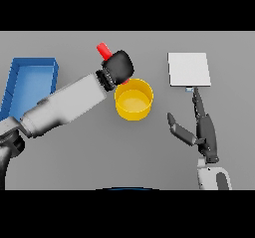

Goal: Pick up the red beaker and tilt it to pour out 1 green nut into yellow bowl. Pick up the yellow bowl and place it on the metallic measuring scale.

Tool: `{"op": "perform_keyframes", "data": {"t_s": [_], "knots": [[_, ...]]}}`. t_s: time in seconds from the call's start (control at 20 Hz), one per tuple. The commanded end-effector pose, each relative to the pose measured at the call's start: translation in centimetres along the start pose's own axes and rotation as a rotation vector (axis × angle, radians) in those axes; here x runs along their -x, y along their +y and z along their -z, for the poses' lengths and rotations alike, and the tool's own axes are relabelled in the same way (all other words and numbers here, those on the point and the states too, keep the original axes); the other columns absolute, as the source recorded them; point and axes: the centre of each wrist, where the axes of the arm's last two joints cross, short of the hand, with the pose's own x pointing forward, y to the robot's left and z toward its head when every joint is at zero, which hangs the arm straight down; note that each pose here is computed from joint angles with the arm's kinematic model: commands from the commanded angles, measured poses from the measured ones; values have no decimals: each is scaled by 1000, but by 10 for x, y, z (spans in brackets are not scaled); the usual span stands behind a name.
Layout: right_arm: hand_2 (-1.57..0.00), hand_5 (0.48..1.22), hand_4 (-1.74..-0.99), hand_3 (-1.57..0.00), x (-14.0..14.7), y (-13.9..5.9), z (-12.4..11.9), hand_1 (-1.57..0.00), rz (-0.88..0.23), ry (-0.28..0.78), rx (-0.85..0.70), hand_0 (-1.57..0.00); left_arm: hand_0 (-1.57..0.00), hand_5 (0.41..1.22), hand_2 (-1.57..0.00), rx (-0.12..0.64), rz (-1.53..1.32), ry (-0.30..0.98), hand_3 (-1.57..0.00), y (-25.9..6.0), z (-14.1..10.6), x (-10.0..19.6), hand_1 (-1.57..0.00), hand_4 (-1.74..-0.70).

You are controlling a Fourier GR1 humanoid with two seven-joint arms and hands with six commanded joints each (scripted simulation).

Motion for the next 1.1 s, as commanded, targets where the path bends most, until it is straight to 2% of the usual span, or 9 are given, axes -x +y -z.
{"op": "perform_keyframes", "data": {"t_s": [0.0, 0.1, 0.4, 0.65, 0.8, 0.85, 0.9, 0.95, 1.05], "knots": [[1, 600, -1276, 1, 1, 1, 1, 1, -10, 10, 2, 1, -1571, 1221, -1571, 0, 31, 0, -1558, 1, 1, 2, -1571, -1739], [1, 588, -1270, 1, 3, -3, 5, 1, -25, 32, 11, 1, -1571, 1221, -1571, 3, 89, 1, -1563, 6, 4, 2, -1571, -1738], [1, 589, -1214, 1, 4, 0, -2, 1, -45, 6, 8, 1, -1571, 1221, -1571, 57, 269, -39, -1569, 19, 8, 2, -1571, -1734], [1, 594, -1210, 1, 4, 2, -1, 1, -69, -6, 8, 1, -1571, 1221, -1571, 37, 396, -65, -1570, 30, 11, 2, -1571, -1734], [1, 592, -1206, 1, 4, -1, -3, 1, -65, -7, 15, 1, -1571, 1221, -1571, 40, 388, -48, -1571, 47, 9, 24, -1571, -1730], [1, 592, -1209, 1, 3, 3, 0, 1, -62, -12, 13, 1, -1571, 1221, -1571, 17, 386, -23, -1571, 57, 4, 42, -1571, -1729], [1, 592, -1203, 1, 2, 3, 0, 1, -73, -19, 14, 1, -1571, 1221, -1571, -2, 376, 7, -1494, 62, 0, 56, -1571, -1727], [1, 592, -1201, 1, -1, 2, 2, 1, -73, -23, 20, 1, -1571, 1221, -1399, -14, 363, 46, -1509, 70, -4, 71, -1571, -1676], [1, 596, -1186, 1, 0, 3, 2, 1, -58, -20, 9, 1, -1571, 1221, -1461, -54, 316, 102, -1041, 85, -12, 97, -1571, -1699]]}}
